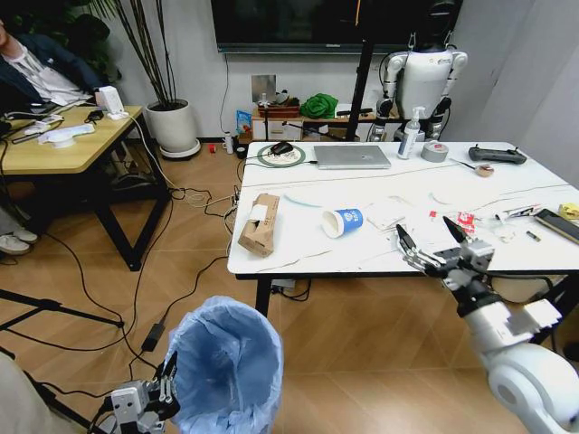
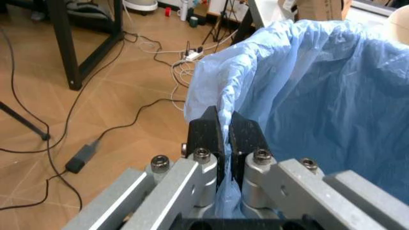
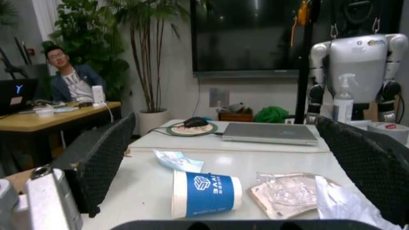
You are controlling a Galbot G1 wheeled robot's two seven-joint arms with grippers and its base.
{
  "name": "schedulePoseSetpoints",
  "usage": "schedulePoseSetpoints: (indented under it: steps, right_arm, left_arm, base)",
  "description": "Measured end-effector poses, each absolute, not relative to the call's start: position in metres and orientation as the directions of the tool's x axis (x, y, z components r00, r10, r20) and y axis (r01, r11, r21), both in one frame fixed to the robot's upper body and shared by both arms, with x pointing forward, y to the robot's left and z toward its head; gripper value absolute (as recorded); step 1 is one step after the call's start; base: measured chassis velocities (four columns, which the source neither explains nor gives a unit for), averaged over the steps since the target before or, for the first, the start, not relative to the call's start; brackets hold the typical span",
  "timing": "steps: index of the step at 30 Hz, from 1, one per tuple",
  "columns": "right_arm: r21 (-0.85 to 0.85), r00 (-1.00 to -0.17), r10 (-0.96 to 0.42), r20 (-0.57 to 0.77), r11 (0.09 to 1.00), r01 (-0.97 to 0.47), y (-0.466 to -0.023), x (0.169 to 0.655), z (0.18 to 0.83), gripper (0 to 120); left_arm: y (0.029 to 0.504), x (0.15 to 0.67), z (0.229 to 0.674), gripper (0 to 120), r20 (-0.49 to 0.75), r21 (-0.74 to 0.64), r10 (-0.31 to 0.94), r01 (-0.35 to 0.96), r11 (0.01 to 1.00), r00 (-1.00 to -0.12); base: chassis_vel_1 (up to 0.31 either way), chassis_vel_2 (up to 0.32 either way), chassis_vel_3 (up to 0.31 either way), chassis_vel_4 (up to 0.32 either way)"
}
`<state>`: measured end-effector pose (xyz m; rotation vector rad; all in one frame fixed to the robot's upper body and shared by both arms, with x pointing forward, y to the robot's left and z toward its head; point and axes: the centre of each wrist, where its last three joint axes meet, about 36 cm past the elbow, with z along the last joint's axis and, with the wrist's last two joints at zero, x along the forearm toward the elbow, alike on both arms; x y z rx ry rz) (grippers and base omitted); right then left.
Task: Pick up the trash bin and place the trash from the table into it.
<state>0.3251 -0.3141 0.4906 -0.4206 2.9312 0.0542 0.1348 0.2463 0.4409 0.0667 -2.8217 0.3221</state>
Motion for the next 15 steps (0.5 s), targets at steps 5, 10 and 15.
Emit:
schedulePoseSetpoints:
  steps: [5,10,15]
  right_arm:
    - [0.054,-0.941,-0.293,-0.172,0.951,-0.305,-0.304,0.350,0.490,100]
    - [0.060,-0.897,-0.414,-0.154,0.903,-0.426,-0.281,0.383,0.484,100]
    - [0.081,-0.868,-0.471,-0.158,0.870,-0.487,-0.263,0.397,0.486,100]
  left_arm:
    - [0.248,0.134,0.440,0,0.301,-0.205,-0.027,-0.092,0.974,-0.953]
    - [0.250,0.130,0.438,0,0.290,-0.199,-0.063,-0.124,0.972,-0.955]
    - [0.250,0.129,0.438,0,0.289,-0.190,-0.076,-0.135,0.972,-0.954]
  base:
    - [0.000,0.000,0.000,0.000]
    - [0.000,0.000,0.000,0.000]
    - [0.000,0.000,0.000,0.000]
